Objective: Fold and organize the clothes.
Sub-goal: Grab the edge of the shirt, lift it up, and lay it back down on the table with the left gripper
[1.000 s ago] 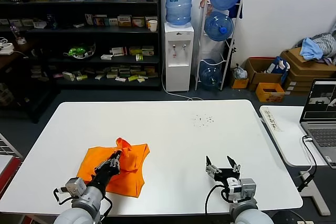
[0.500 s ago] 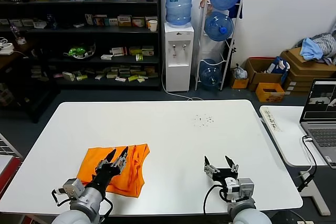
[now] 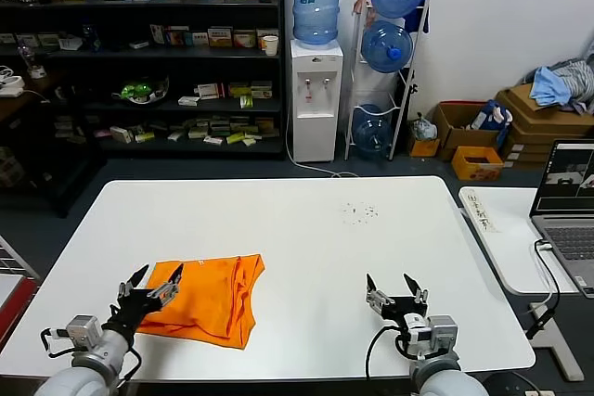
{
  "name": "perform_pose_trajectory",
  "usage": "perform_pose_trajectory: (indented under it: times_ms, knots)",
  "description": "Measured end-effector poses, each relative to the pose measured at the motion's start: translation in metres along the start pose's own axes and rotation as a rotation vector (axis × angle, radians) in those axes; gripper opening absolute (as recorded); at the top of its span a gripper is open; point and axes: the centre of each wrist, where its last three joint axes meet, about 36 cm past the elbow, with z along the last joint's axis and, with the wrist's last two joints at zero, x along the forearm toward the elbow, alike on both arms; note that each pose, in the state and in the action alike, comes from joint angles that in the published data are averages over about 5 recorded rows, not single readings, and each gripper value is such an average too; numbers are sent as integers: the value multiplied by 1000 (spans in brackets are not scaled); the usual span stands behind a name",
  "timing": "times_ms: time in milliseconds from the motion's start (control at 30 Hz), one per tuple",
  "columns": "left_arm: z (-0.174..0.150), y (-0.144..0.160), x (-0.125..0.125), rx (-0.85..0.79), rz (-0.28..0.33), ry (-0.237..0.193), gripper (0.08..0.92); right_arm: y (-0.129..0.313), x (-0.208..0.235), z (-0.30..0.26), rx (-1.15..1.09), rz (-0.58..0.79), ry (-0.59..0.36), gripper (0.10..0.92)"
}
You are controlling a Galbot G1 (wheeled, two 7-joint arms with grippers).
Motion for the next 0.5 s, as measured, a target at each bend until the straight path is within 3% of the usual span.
perform_pose_trajectory:
  times_ms: [500]
  knots:
    - [27, 61, -15, -7, -63, 64, 823, 1, 0, 1, -3, -1, 3, 823]
